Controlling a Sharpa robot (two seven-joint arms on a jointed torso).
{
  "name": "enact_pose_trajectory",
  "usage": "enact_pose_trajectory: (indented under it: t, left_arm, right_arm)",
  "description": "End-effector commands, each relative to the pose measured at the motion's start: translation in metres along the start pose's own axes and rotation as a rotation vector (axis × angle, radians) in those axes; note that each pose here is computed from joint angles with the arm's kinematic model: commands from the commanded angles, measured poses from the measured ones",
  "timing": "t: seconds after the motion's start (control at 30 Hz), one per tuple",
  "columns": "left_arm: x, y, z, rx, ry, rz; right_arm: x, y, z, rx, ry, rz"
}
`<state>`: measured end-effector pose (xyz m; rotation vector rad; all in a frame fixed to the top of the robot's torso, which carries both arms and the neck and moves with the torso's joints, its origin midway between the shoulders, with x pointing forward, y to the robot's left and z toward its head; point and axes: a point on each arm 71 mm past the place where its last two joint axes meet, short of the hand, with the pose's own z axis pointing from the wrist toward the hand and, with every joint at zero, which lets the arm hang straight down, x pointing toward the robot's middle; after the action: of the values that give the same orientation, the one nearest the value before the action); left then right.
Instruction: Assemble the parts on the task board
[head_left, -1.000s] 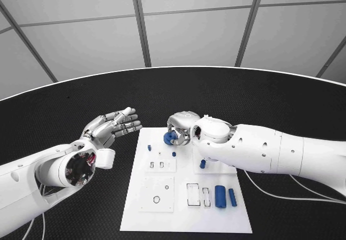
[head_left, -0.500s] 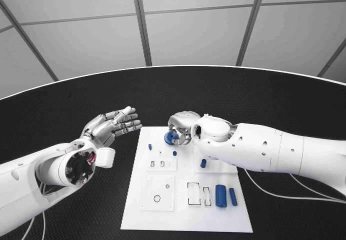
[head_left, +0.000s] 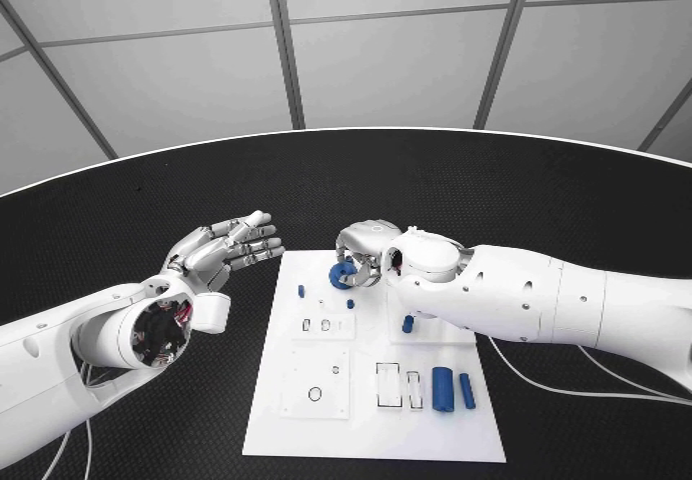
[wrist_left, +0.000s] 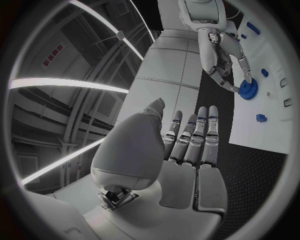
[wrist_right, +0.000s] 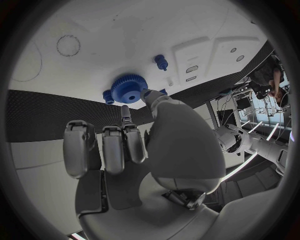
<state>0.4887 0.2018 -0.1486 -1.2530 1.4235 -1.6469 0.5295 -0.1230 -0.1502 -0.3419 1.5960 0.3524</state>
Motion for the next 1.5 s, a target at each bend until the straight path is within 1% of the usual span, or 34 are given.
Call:
enact_pose_trajectory:
  t: [0.03, 0.53, 0.73, 0.97, 1.5]
  left_arm:
    - [0.0001, 0.0001, 0.0000, -0.001, 0.001, 0.000]
    - [-0.0002, 0.0003, 0.0002, -0.004, 0.001, 0.000]
    - [-0.0004, 0.0005, 0.0003, -0.006, 0.001, 0.000]
    - [-0.0006, 0.0005, 0.0003, -0.007, 0.000, 0.000]
    - [-0.0015, 0.0005, 0.0006, -0.007, -0.002, 0.001]
  right_arm:
    - [0.000, 0.000, 0.000, 0.003, -0.001, 0.000]
    - [0.001, -0.006, -0.002, 0.014, 0.015, -0.007]
    - [0.003, -0.007, -0.004, 0.010, 0.048, 0.026]
    - [0.006, -0.011, -0.003, 0.019, 0.079, 0.065]
    - [0.007, -0.018, -0.004, 0.047, 0.081, 0.076]
